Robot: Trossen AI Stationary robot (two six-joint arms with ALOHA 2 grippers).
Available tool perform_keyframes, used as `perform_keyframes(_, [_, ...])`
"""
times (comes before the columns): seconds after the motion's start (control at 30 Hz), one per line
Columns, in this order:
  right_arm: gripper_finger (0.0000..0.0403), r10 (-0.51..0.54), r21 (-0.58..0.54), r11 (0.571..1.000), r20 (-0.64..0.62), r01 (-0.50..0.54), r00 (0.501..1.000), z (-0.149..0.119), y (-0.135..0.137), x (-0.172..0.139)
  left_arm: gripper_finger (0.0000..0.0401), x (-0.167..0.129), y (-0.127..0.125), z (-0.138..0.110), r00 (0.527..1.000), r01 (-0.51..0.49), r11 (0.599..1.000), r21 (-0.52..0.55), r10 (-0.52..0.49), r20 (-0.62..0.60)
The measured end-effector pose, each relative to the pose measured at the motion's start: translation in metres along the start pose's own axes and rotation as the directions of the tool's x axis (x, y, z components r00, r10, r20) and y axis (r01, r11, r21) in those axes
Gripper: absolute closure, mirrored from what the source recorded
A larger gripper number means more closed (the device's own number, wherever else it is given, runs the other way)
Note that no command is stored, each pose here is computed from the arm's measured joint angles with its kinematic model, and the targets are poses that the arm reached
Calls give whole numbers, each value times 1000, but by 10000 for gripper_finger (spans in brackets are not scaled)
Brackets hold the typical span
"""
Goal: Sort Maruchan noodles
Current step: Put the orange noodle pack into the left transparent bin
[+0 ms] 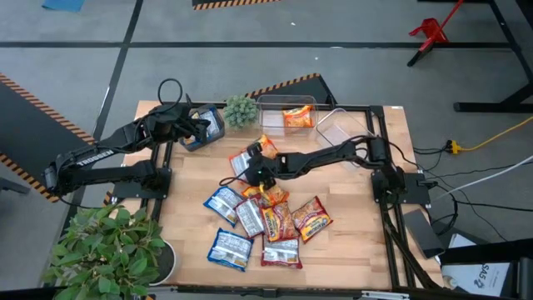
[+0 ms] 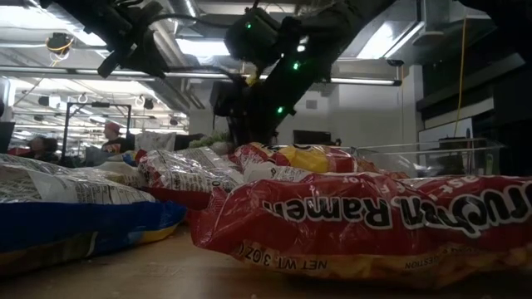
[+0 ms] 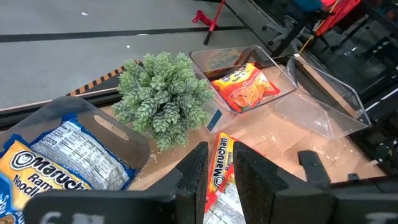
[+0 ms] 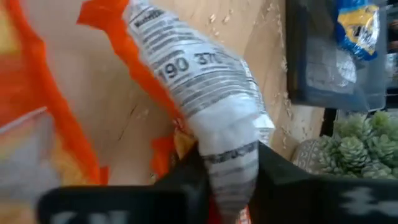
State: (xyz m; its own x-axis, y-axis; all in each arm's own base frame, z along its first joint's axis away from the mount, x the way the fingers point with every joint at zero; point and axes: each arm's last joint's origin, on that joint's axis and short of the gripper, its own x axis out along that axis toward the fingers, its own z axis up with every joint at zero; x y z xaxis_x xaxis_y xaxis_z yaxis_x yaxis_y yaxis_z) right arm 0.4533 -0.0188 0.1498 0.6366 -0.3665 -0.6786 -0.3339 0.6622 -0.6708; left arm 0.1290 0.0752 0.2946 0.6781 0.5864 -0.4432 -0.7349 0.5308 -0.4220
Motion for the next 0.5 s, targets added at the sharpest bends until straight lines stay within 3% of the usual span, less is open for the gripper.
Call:
perform_keyframes(0.13, [396, 95, 91, 991, 28, -97, 995, 6, -21, -16, 332, 0, 0, 0, 1000, -8, 1000, 1, 8, 2])
perform_keyframes(0.27, [399, 187, 294, 934, 85, -204, 979, 13, -57, -32, 332, 0, 1, 0, 1000, -19, 1000, 2, 19, 8])
perform_keyframes(0.4, [401, 260, 488, 812, 186, -319, 947, 13, -96, -48, 332, 0, 1, 0, 1000, -19, 1000, 2, 19, 8])
perform_keyframes(0.5, [401, 306, 618, 663, 293, -424, 906, 8, -124, -60, 332, 0, 1, 0, 1000, -19, 1000, 2, 19, 7])
